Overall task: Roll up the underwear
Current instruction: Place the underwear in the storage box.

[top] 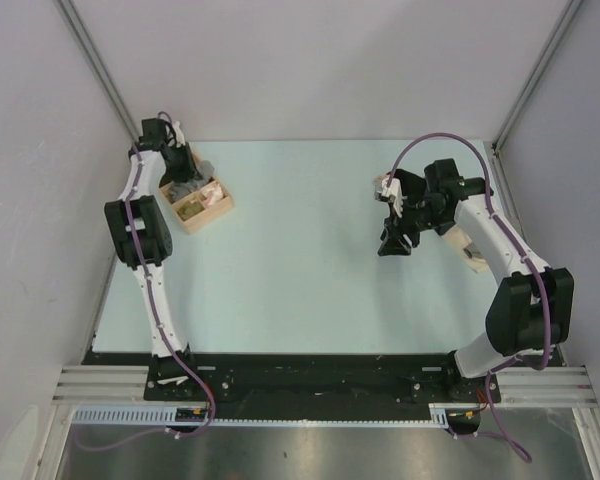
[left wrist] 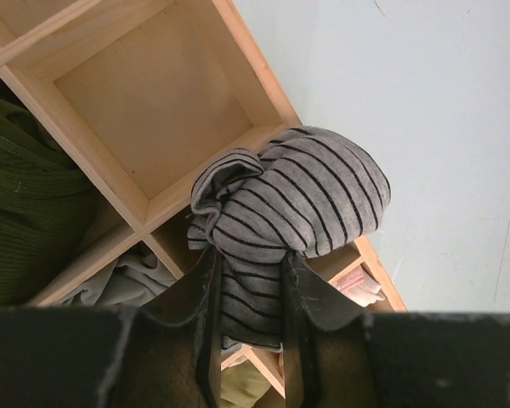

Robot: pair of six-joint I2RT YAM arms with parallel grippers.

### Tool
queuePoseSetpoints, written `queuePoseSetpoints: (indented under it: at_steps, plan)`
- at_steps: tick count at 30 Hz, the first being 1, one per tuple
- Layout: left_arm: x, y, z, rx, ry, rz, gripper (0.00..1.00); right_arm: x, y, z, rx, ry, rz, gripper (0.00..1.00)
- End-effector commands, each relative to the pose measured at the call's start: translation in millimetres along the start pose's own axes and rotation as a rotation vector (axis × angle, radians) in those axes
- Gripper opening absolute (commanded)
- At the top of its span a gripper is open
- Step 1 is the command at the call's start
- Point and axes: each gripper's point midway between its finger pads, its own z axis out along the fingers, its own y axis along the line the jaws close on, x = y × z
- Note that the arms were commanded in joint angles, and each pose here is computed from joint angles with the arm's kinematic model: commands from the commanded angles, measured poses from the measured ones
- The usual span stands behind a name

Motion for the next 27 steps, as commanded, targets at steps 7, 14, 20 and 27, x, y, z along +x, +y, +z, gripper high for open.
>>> queuePoseSetpoints:
  at_steps: [7,14,20,27]
  plan:
    - [106.5,9.8,32.3,-0.056,0.330,0.028,0.41,-11.4,7.1,-10.5,0.003,-0.048,-0.035,0.52]
    - [95.4,5.4,29.0,-0.074,0.339,0.089,0.43,-13.3,9.4,-12.2,0.002,-0.053,-0.040,0.52]
    - [89.5,6.0,22.2,-0.101,0.336,0.116,0.48,-13.9,9.9,-12.7,0.001,-0.057,-0.041,0.52]
    - [48.7,-1.3,4.0,-0.067,0.210,0.097,0.54,-14.3,11.4,-12.5,-0.008,-0.063,-0.040,0.52]
